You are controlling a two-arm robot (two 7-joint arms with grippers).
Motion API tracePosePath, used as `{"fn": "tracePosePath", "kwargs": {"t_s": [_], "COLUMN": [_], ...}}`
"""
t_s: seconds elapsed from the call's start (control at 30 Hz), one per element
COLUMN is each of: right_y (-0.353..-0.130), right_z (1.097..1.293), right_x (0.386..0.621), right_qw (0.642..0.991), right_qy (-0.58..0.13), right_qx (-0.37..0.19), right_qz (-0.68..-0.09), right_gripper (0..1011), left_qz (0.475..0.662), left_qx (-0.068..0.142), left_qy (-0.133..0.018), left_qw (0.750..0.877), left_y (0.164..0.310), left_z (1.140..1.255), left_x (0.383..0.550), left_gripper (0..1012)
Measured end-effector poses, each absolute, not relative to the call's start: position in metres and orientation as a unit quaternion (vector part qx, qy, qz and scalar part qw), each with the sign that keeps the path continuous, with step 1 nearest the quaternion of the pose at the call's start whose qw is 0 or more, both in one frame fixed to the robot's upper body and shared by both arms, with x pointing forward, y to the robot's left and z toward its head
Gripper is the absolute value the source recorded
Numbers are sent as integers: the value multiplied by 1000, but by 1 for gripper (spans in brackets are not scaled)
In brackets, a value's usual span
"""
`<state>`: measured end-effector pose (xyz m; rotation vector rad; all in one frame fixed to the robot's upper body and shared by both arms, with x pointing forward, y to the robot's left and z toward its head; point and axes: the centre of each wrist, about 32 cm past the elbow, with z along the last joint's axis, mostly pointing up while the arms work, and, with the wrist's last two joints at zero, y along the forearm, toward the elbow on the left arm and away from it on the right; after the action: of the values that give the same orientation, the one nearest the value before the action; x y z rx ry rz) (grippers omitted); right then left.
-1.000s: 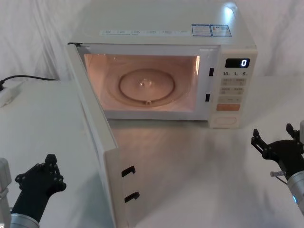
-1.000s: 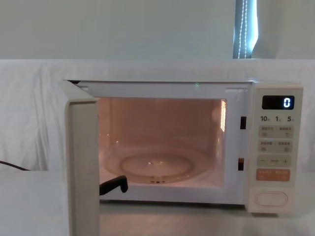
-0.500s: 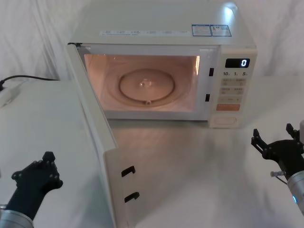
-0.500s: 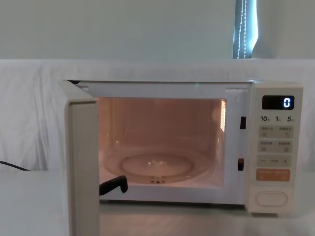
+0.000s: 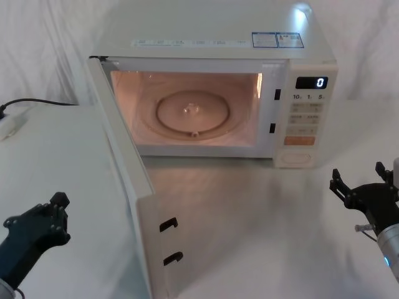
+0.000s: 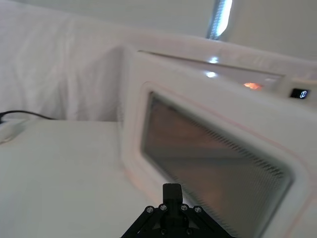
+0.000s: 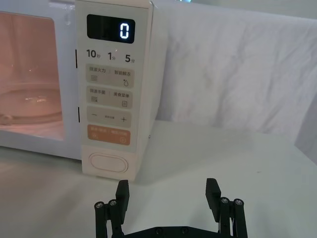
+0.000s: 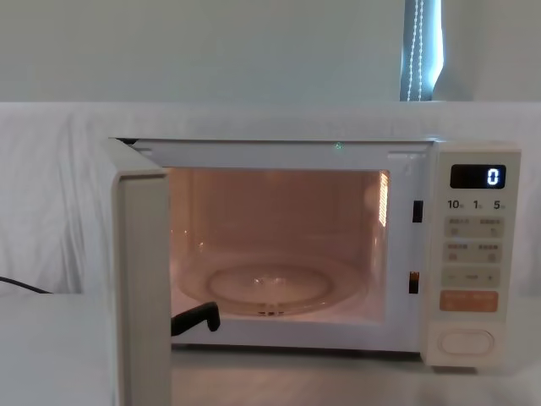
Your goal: Press the button to open the microwave door with one hand; close the microwave door with the other hand.
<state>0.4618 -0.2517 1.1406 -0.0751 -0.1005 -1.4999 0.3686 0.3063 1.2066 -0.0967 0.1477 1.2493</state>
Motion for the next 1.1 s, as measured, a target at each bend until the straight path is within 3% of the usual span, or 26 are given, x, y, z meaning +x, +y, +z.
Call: {"fn": "tracePosePath", "kwargs": {"t_s": [0.23,0.47,0.67,1.1], "right_y": [-252,-252,-252,-252], "right_z": [1141,1141,1141,1141], "right_x": [462,462,462,462], "right_qw": [730,730,730,730], "right_qy": [-46,-46,-46,-46], "right_qx": [-34,-34,-34,-34], "right_qz": [-681,-681,-681,-681], "right_gripper": [1002,1002,1002,1002], "left_qz": [545,523,510,484], "left_qx": [-58,-61,-61,-51], "left_qy": [70,61,57,51], "left_qw": [833,848,856,872], "left_y": [312,313,311,295], "left_z": [1228,1243,1250,1254], "left_x": [368,372,378,398], "left_gripper": [0,0,0,0]}}
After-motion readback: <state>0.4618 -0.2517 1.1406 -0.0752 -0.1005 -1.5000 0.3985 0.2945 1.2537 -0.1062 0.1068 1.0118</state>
